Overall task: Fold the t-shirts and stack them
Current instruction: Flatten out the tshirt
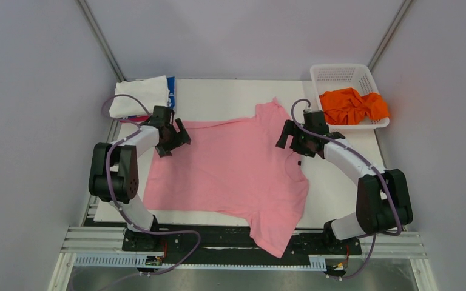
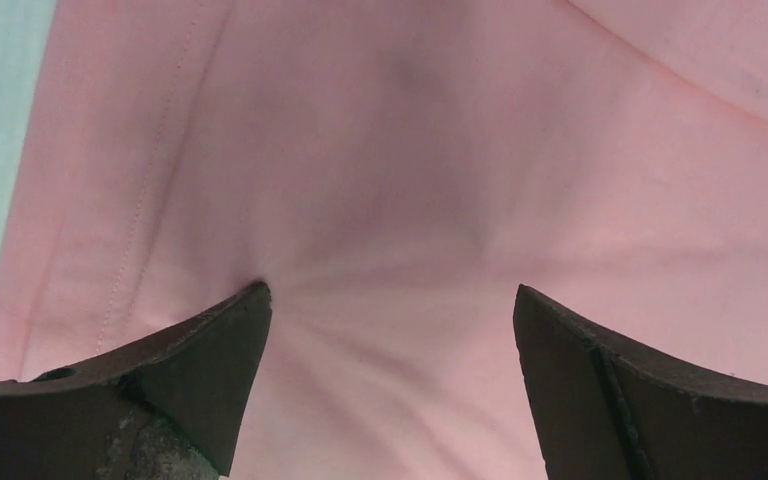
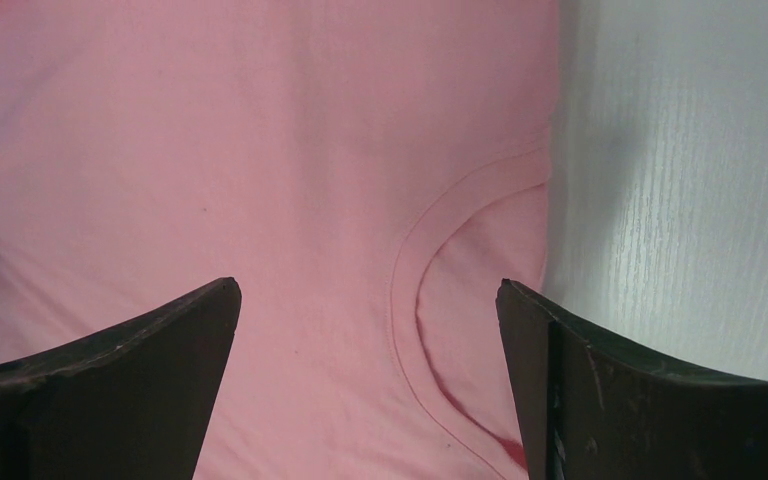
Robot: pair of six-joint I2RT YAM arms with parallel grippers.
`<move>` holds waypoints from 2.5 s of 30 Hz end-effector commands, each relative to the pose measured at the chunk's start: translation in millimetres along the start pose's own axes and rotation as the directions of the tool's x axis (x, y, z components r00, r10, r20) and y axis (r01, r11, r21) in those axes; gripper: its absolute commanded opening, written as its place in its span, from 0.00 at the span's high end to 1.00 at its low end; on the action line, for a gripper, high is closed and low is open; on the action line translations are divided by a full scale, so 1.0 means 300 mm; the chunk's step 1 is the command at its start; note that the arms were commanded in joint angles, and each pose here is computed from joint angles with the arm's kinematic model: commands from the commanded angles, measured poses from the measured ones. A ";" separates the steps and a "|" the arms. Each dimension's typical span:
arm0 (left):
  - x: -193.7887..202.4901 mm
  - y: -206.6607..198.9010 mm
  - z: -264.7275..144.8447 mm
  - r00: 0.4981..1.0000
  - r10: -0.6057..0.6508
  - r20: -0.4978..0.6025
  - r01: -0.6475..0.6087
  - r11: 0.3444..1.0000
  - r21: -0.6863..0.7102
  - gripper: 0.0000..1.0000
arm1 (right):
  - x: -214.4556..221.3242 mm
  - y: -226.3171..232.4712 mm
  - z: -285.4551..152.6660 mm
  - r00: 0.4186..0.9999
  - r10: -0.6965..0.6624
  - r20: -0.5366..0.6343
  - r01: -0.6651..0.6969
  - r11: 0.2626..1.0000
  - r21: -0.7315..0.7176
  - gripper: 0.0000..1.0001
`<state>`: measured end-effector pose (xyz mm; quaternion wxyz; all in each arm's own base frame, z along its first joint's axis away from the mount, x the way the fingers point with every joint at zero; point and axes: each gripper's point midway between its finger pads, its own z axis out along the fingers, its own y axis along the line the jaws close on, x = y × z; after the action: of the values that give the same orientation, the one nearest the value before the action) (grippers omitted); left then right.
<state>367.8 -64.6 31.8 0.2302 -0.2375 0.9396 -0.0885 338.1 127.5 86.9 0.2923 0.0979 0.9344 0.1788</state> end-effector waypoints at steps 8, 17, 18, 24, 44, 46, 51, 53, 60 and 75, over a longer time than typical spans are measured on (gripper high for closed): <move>-0.066 0.325 -0.005 0.992 -0.113 0.048 0.122 0.952 -0.282 0.00 | -0.029 0.051 -0.042 0.999 -0.001 0.035 0.003 0.997 -0.073 0.00; -0.115 0.289 0.001 0.994 -0.097 0.049 0.106 0.962 -0.250 0.00 | 0.006 0.179 0.072 0.996 0.005 -0.089 -0.029 0.963 -0.269 0.00; -0.113 0.285 0.003 0.994 -0.099 0.044 0.107 0.963 -0.246 0.00 | 0.012 0.179 0.087 0.995 0.005 -0.102 -0.033 0.963 -0.267 0.00; -0.107 0.278 0.013 0.994 -0.103 0.034 0.108 0.967 -0.232 0.00 | 0.068 0.202 0.156 0.986 -0.029 -0.165 -0.020 0.958 -0.286 0.00; -0.087 0.274 0.035 0.994 -0.107 0.009 0.106 0.969 -0.221 0.00 | 0.211 0.539 0.216 0.932 -0.334 -0.142 0.299 0.928 -0.223 0.00; -0.085 0.274 0.036 0.994 -0.106 0.006 0.105 0.970 -0.220 0.00 | 0.229 0.565 0.235 0.916 -0.374 -0.143 0.345 0.919 -0.193 0.00; -0.086 0.273 0.035 0.995 -0.101 0.005 0.100 0.971 -0.217 0.00 | 0.194 0.509 0.261 0.915 -0.384 -0.123 0.379 0.923 -0.061 0.00; -0.084 0.275 0.035 0.995 -0.098 0.003 0.097 0.971 -0.219 0.00 | 0.159 0.485 0.244 0.921 -0.377 -0.100 0.377 0.926 -0.026 0.00; -0.084 0.281 0.034 0.996 -0.091 0.007 0.091 0.970 -0.226 0.00 | 0.059 0.403 0.132 0.954 -0.297 -0.037 0.297 0.955 -0.007 0.00; -0.081 0.281 0.046 0.996 -0.084 0.000 0.082 0.972 -0.222 0.00 | -0.040 0.161 0.220 0.995 0.041 -0.095 -0.041 0.999 0.009 0.37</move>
<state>361.6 22.2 23.0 0.2136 -0.3036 0.9285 0.0128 370.8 174.5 66.5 0.2430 0.0940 0.9524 0.1582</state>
